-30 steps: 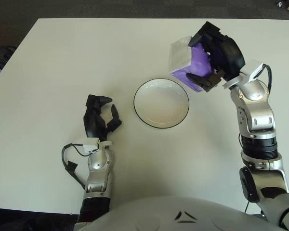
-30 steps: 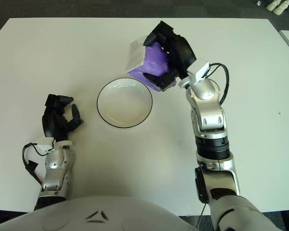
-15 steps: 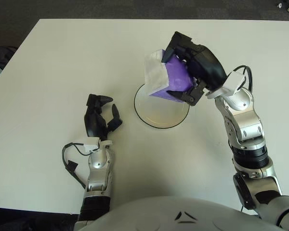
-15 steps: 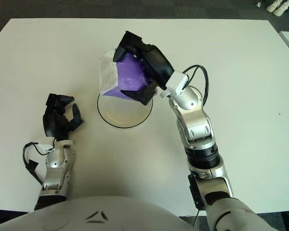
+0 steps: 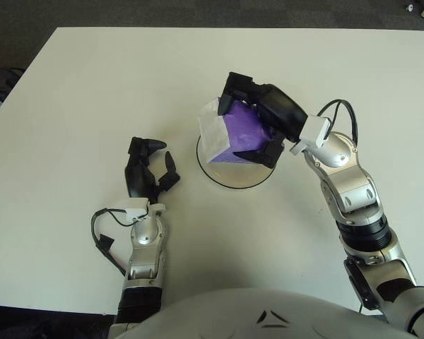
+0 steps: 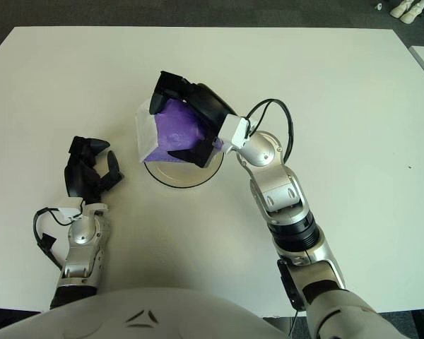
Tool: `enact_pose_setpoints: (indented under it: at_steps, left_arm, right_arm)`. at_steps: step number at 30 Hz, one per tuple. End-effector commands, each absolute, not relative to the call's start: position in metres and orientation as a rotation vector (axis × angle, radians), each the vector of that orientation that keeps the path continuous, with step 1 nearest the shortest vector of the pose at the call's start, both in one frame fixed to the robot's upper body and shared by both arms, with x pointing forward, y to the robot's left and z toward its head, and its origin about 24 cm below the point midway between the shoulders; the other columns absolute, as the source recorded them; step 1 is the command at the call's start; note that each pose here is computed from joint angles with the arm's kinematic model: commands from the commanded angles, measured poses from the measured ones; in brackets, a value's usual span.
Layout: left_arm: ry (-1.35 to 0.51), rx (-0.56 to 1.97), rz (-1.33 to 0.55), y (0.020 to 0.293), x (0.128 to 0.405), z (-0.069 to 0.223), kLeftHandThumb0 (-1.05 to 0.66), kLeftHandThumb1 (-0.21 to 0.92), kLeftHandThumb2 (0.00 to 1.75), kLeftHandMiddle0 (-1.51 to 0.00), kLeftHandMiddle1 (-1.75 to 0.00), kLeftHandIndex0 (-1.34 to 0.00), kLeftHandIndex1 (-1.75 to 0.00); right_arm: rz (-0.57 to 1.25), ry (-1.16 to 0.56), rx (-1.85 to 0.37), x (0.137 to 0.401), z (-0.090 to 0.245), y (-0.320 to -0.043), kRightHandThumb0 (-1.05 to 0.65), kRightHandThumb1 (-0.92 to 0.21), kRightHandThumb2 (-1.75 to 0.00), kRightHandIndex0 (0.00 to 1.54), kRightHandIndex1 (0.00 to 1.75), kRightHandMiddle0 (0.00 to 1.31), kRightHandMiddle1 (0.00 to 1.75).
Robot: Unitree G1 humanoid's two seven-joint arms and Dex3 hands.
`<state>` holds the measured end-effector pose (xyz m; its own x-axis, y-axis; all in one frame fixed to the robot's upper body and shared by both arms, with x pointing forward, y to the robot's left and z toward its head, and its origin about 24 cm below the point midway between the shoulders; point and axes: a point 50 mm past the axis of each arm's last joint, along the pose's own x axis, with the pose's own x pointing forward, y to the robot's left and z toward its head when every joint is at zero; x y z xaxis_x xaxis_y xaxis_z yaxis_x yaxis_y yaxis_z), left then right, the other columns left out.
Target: Put the tissue paper into the plate.
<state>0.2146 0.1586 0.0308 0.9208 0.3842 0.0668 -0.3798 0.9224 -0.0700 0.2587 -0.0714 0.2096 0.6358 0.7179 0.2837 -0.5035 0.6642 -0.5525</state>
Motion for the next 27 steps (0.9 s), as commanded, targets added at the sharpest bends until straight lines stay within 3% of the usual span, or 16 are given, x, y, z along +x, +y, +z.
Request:
enact_pose_setpoints:
  at_steps: [1, 27]
  left_arm:
    - [0.078, -0.087, 0.448, 0.152, 0.201, 0.006, -0.42, 0.51, 1.08, -0.62, -1.31, -0.45, -1.75]
    - [0.045, -0.090, 0.413, 0.155, 0.196, 0.007, -0.43, 0.47, 1.14, -0.67, -1.43, -0.49, -1.75]
  right_arm:
    - [0.750, -0.523, -0.512, 0.257, 0.211, -0.071, 0.00, 0.03, -1.72, 0.87, 1.74, 0.64, 1.75]
    - [0.762, -0.518, -0.648, 0.265, 0.197, -0.071, 0.00, -0.04, -1.63, 0.84, 1.71, 0.58, 1.75]
